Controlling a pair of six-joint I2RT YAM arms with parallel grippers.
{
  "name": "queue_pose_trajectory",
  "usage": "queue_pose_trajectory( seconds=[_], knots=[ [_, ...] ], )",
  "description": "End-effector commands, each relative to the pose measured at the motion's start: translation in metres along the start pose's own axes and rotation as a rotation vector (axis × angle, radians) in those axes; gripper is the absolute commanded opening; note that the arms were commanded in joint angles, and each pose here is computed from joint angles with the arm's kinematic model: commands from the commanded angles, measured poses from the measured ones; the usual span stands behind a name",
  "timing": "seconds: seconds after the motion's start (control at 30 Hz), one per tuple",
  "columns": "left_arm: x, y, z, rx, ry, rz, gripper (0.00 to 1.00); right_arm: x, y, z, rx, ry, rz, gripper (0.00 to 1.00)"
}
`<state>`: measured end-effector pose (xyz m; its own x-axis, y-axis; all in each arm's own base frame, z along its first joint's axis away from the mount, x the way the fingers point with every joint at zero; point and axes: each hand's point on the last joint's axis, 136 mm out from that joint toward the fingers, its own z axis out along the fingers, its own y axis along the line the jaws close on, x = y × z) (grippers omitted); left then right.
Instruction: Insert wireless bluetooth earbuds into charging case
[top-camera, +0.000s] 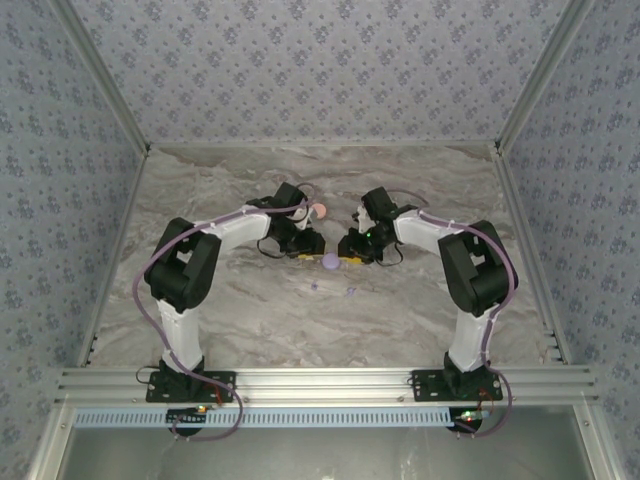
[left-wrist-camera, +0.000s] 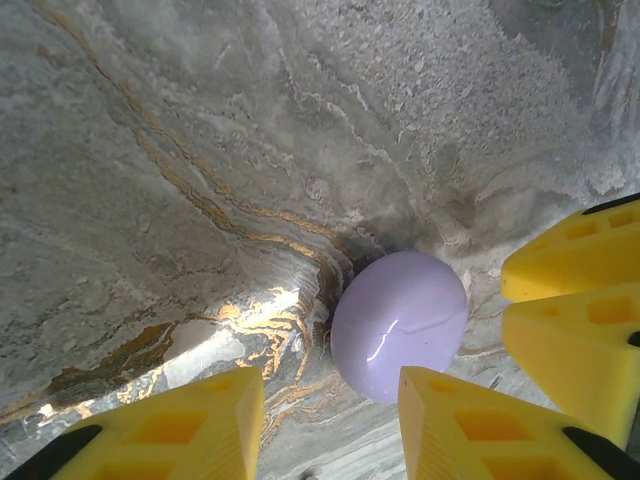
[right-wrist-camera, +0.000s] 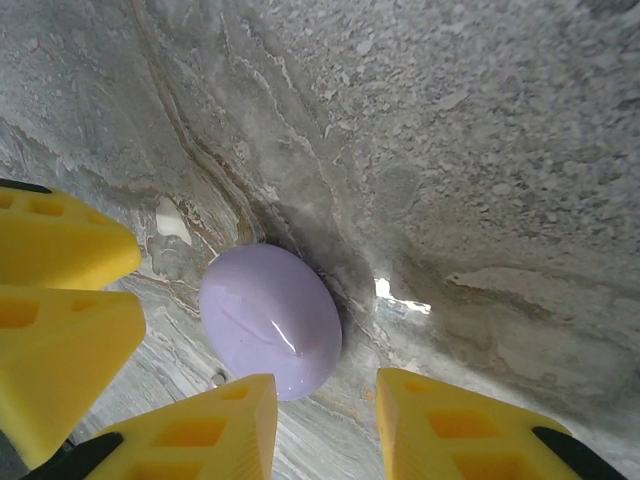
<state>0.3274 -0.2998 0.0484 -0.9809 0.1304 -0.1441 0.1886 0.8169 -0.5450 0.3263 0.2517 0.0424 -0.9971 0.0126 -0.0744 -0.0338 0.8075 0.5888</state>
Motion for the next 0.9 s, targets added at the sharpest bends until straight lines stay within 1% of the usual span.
queue_pose_trajectory(
  seconds=[0.0,0.6,0.87],
  knots=[
    [0.003,0.0,0.007,0.033,0.023,-0.022,0.39,0.007,0.003,0.009,-0.034,0.031,0.021,0.34],
    [0.016,-0.003,0.023,0.074,0.069,-0.038,0.39,0.012,-0.006,0.021,-0.017,0.057,0.028,0.26],
    [0.017,-0.013,0.029,0.133,0.077,-0.055,0.4,0.014,-0.011,0.024,-0.005,0.061,0.038,0.21]
  ],
)
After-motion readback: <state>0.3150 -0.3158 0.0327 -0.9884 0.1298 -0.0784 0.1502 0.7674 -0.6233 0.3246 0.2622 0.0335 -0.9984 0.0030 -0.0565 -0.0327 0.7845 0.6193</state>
